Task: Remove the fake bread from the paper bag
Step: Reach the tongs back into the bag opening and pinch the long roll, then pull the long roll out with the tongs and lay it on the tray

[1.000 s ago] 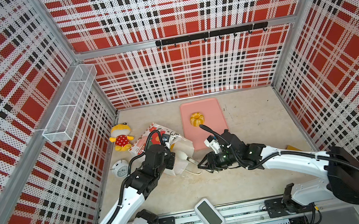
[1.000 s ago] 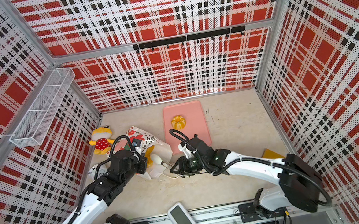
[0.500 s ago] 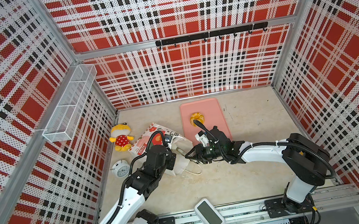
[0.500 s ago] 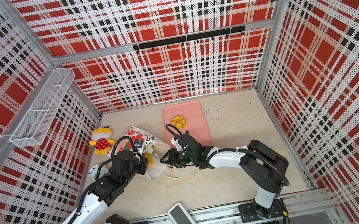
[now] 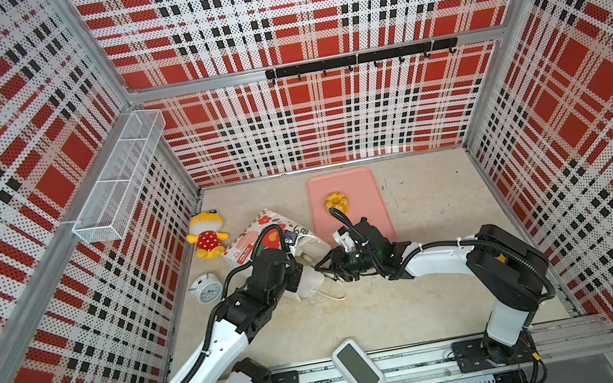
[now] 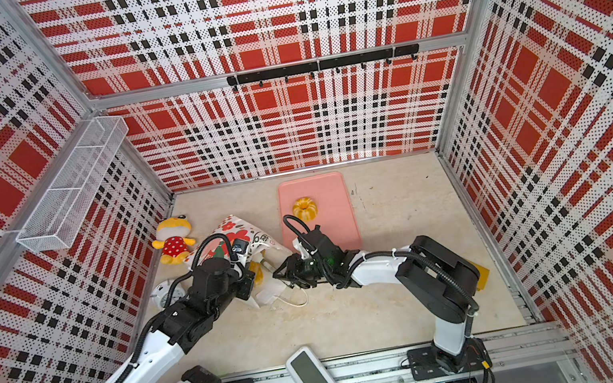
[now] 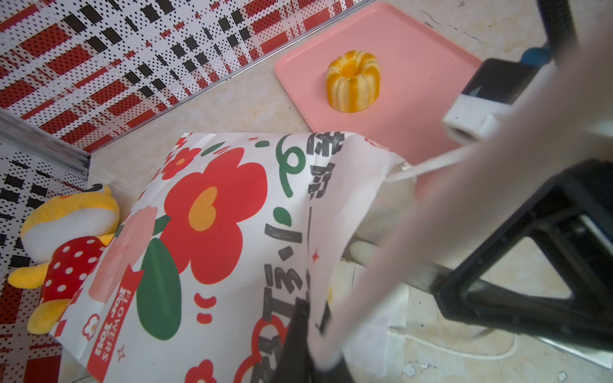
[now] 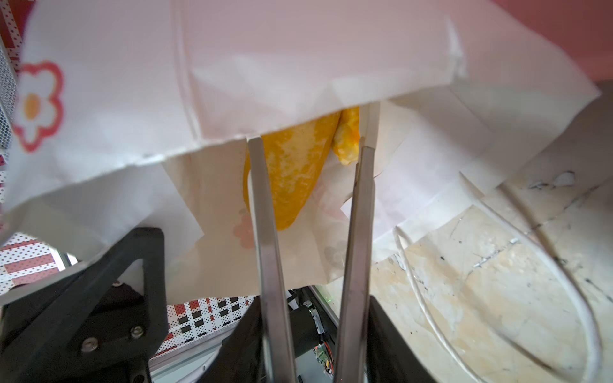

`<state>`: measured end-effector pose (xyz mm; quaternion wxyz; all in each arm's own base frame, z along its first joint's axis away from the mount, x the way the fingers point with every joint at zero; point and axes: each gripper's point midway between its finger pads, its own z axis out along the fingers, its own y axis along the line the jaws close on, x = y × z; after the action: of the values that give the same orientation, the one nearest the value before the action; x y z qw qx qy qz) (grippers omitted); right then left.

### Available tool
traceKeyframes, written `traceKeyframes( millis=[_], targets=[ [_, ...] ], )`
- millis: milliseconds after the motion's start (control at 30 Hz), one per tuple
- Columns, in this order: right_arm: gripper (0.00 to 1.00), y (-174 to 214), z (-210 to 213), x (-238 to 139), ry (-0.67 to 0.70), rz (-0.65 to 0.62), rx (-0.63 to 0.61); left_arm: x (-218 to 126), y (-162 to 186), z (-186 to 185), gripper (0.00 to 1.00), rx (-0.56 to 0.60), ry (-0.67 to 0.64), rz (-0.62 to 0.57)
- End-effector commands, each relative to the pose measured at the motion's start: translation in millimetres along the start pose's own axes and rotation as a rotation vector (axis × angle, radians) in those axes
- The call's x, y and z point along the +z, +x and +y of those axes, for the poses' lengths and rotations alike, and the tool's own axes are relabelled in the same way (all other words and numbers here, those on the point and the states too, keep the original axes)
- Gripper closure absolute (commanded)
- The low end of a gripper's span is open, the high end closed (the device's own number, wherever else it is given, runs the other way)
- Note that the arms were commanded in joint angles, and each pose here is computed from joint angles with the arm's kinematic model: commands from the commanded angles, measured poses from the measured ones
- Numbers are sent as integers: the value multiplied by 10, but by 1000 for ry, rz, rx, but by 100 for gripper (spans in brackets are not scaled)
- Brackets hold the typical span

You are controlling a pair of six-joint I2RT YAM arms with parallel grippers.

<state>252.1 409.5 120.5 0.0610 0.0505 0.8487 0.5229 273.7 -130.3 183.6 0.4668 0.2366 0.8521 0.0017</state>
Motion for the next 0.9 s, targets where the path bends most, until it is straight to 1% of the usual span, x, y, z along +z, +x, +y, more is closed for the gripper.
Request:
traceKeyframes(
  millis=[0,67,133,200,300,400,467,533,700,767,867],
  targets=[
    [54,-118,321,6,-71,-22,-55,-4,-24,-37,100,3,12,-12],
    [57,-129,327,53,-69,-14,-61,1,-19,-49,100,5,15,-10],
    [65,-142,360,83,-72,-7,-73,4,-12,-59,100,5,16,-8],
    [76,-144,394,76,-78,-5,-84,3,-13,-62,100,5,15,-8],
    [89,-110,405,-33,-42,-9,-122,-2,-10,-47,100,-8,6,-8],
    [98,-62,386,-211,4,-24,-171,-3,-17,-32,100,-33,-3,-13],
    [100,-18,376,-327,29,-27,-212,-8,-31,-25,100,-49,-5,-17],
    [100,55,377,-446,48,-16,-252,-4,-22,-15,100,-69,-12,-15],
    [100,292,461,-789,18,0,-358,-15,-65,58,100,-125,-48,-26],
    [100,414,404,-928,40,11,-379,-12,-63,84,100,-151,-63,-29],
    [100,587,251,-1134,69,22,-377,-10,-55,134,100,-187,-91,-33]
  ],
)
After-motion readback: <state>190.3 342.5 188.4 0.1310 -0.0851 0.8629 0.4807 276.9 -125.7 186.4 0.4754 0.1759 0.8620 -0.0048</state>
